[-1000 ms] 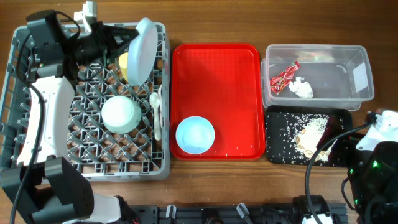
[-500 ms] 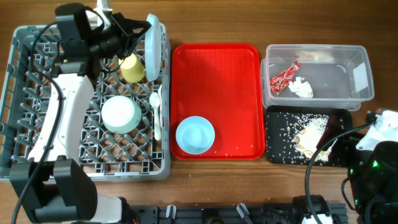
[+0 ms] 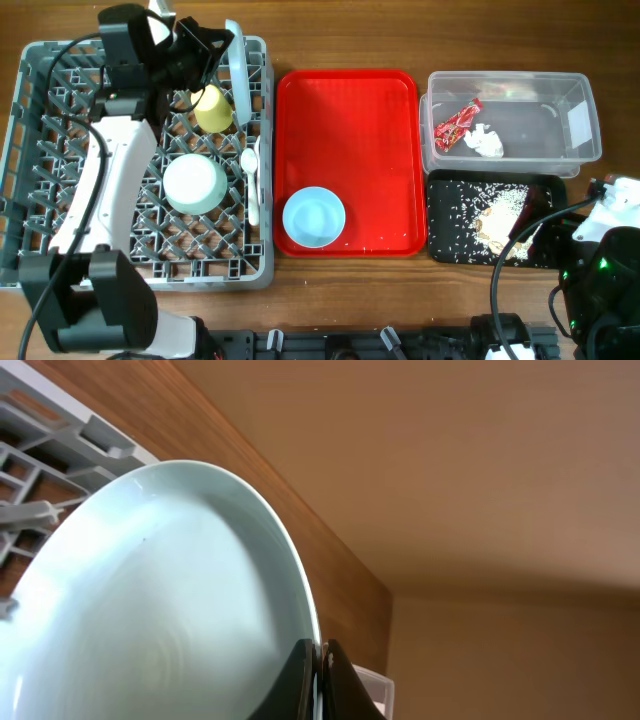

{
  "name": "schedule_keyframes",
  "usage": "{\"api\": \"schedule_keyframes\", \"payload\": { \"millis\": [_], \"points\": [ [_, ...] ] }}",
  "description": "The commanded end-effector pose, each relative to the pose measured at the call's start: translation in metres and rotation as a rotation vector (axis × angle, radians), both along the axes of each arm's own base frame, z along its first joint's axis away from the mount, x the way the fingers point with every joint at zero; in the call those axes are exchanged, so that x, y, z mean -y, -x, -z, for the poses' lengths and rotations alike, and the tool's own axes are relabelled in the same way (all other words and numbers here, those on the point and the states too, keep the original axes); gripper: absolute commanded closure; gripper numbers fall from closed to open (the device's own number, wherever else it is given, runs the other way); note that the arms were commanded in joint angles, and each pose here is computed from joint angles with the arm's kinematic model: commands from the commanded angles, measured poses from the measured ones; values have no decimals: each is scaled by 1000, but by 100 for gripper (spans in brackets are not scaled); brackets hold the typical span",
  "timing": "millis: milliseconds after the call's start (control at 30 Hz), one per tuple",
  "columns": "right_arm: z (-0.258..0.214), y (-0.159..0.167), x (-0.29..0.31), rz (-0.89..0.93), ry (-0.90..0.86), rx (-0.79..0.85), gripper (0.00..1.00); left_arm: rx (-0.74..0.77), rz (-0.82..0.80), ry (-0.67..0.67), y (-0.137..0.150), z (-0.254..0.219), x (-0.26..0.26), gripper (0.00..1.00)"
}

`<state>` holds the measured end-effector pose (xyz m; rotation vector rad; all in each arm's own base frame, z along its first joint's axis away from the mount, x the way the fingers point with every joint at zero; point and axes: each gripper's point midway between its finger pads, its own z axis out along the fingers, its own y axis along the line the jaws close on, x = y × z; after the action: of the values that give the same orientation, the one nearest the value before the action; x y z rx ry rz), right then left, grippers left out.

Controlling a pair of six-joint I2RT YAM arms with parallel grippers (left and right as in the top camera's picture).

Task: Sort waste into correct bins and load items into the dishwasher rack
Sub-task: 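Stand the plate upright in the rack slots and open the gripper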

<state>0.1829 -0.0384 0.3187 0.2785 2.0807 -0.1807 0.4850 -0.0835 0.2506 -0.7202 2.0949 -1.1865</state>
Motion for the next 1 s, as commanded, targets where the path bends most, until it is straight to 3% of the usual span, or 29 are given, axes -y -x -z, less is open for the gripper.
{"api": "schedule_keyframes", "payload": {
  "millis": [0, 400, 967],
  "points": [
    [-3, 0, -2, -14, 6, 8, 0, -24, -3, -3, -12, 20, 1, 96],
    [-3, 0, -2, -14, 6, 8, 0, 137, 251, -69, -5, 19, 26, 96],
    [-3, 0, -2, -14, 6, 8, 0, 79, 215, -221, -2, 48, 10, 96]
  ]
}}
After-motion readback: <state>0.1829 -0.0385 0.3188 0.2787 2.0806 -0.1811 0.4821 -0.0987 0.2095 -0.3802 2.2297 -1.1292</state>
